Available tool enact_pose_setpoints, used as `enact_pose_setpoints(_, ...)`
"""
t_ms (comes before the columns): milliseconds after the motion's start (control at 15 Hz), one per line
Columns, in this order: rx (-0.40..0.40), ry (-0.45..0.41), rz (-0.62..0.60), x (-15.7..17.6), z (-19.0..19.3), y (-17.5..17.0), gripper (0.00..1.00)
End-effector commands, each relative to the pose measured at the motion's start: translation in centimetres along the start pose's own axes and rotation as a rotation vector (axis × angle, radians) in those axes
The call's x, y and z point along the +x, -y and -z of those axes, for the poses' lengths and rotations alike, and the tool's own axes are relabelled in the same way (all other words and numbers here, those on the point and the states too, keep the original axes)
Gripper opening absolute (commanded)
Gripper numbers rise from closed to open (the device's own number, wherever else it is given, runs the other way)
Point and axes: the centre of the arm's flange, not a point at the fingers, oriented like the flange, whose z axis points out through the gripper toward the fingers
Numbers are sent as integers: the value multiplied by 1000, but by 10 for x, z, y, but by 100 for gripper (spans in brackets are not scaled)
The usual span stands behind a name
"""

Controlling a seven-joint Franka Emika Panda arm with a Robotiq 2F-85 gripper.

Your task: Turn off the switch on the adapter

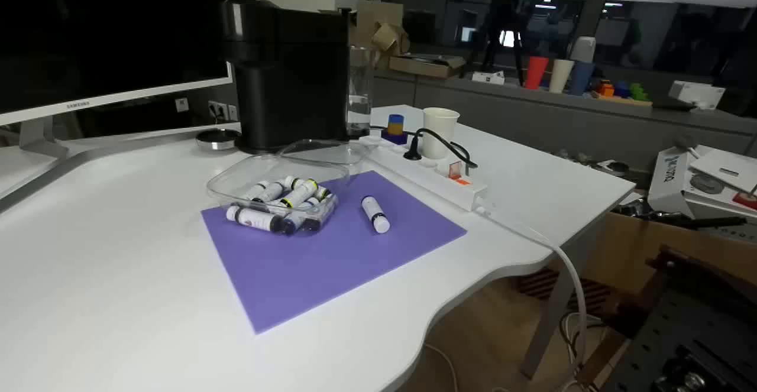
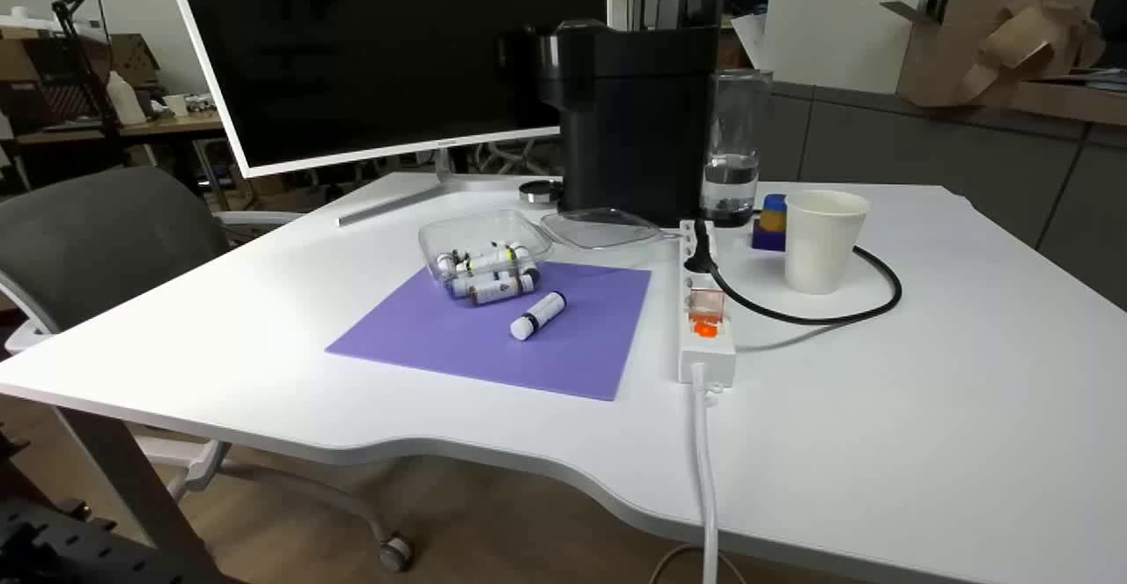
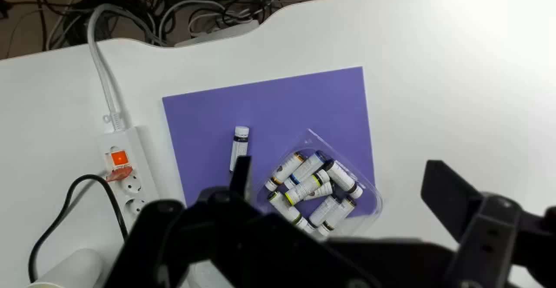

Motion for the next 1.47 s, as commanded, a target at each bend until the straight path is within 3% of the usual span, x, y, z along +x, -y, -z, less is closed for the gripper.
enact_pose_setpoints(0,0,-2,0,0,0,0,100)
enact_pose_setpoints(533,1,-5,1,0,1,0,100)
enact_pose_setpoints(733,-85,-109,17,2,-6,-1,100)
enact_pose_setpoints(1133,-215,-296,34,30,-38,-47,100)
enact_pose_setpoints(1400,-221,-300,75,40,-70,-90,100)
